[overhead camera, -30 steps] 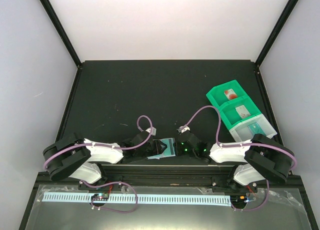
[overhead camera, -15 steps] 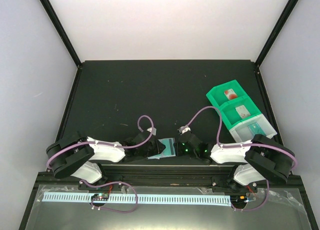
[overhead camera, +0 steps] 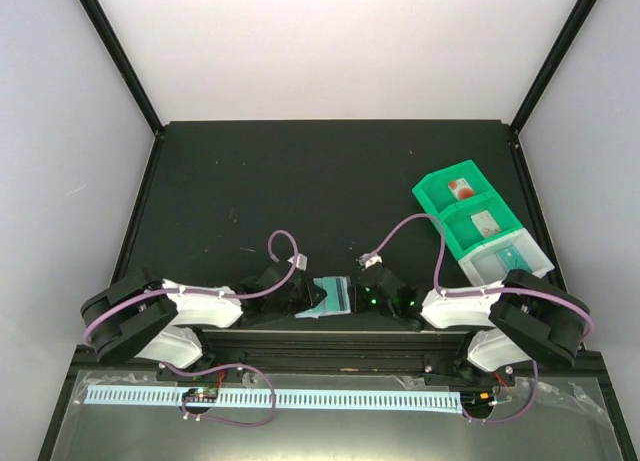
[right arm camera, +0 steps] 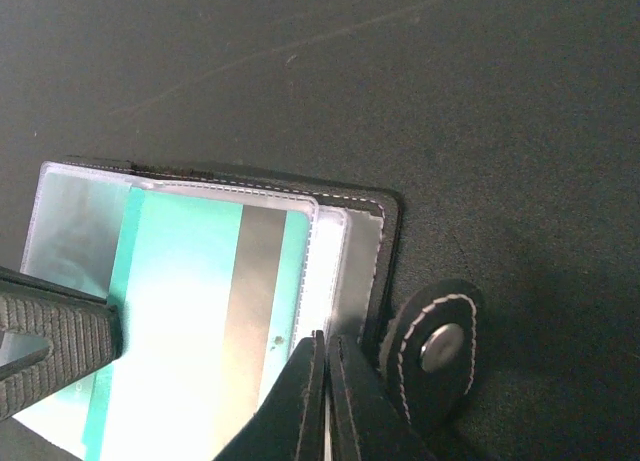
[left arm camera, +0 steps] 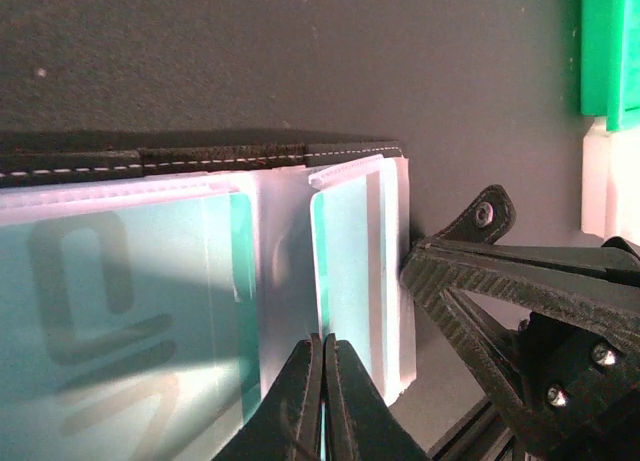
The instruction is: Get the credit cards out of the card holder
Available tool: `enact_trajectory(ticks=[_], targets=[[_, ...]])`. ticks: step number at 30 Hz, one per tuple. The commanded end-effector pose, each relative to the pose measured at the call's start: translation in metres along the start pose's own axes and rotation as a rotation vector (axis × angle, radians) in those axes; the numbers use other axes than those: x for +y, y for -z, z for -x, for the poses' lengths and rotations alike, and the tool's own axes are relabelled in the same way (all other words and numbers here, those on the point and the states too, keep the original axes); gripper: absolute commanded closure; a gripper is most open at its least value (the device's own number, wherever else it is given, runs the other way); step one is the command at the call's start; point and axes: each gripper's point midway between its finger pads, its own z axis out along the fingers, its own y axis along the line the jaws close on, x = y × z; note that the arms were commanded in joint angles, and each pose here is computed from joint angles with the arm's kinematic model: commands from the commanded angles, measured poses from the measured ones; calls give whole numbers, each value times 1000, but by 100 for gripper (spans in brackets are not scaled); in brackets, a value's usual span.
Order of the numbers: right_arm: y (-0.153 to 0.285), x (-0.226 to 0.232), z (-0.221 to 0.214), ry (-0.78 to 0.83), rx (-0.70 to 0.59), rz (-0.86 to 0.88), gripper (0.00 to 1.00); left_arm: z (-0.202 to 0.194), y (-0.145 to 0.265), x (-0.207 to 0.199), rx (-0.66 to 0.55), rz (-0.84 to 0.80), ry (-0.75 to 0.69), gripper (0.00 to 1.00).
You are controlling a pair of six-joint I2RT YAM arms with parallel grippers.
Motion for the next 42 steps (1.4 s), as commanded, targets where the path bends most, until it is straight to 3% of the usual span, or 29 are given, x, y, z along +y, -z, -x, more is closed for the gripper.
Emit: enact_trajectory(ticks=[1, 16, 42], targets=[[-3, -37, -38, 9, 138, -132, 94, 0, 2, 9, 23, 13, -3, 98], [-5, -34, -37, 21, 142, -128, 94, 0, 9, -6, 27, -122, -55, 98], [-4, -34, -38, 27, 138, -116, 94, 2, 16, 6, 29, -104, -61, 98]])
